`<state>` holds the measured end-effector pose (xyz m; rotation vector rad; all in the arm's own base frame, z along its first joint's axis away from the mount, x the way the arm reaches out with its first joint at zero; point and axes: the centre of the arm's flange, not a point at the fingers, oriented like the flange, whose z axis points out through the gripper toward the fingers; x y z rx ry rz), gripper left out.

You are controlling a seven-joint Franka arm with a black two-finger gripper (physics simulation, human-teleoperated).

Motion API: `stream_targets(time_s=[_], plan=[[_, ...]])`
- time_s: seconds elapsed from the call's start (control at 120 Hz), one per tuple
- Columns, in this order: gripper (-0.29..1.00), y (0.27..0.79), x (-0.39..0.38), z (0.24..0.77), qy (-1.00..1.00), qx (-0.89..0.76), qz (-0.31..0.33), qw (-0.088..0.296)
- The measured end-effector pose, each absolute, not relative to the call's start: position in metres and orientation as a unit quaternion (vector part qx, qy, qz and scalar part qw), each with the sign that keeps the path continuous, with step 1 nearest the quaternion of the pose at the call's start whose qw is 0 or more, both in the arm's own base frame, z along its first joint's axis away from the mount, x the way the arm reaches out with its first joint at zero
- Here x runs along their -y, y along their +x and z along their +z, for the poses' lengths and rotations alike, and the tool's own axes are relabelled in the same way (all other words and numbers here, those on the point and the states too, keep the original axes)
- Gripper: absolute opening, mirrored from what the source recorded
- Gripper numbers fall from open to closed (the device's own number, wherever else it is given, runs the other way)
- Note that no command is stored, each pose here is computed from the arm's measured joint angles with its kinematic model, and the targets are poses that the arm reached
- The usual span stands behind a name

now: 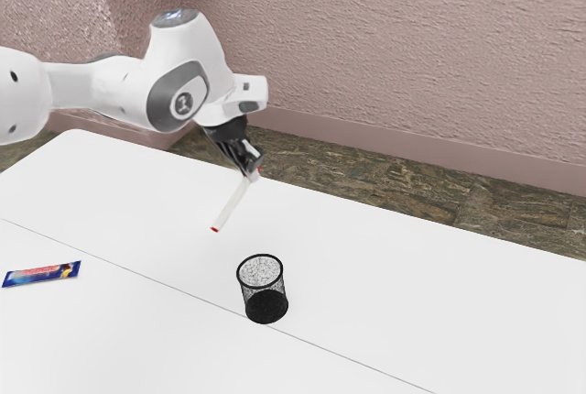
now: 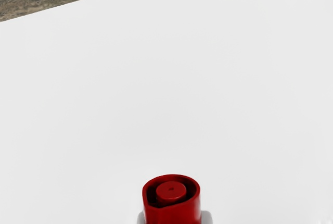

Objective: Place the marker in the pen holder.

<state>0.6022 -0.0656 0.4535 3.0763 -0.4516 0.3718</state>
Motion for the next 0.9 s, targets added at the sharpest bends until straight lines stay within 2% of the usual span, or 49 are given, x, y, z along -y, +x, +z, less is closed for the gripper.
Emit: stream_targets(time_s=[0.158,0.308,0.408,0.567,0.9], plan=[[-0.08,0.587,0.123,0.452,0.979,0.156,0.115,0.056],[-0.08,0.576,0.126,0.418,0.983,0.138,0.089,0.076],[-0.08,0.568,0.126,0.401,0.984,0.132,0.085,0.078],[-0.08,0.570,0.137,0.398,0.981,0.135,0.114,0.077],[-0.08,0.550,0.131,0.397,0.974,0.153,0.160,0.050]])
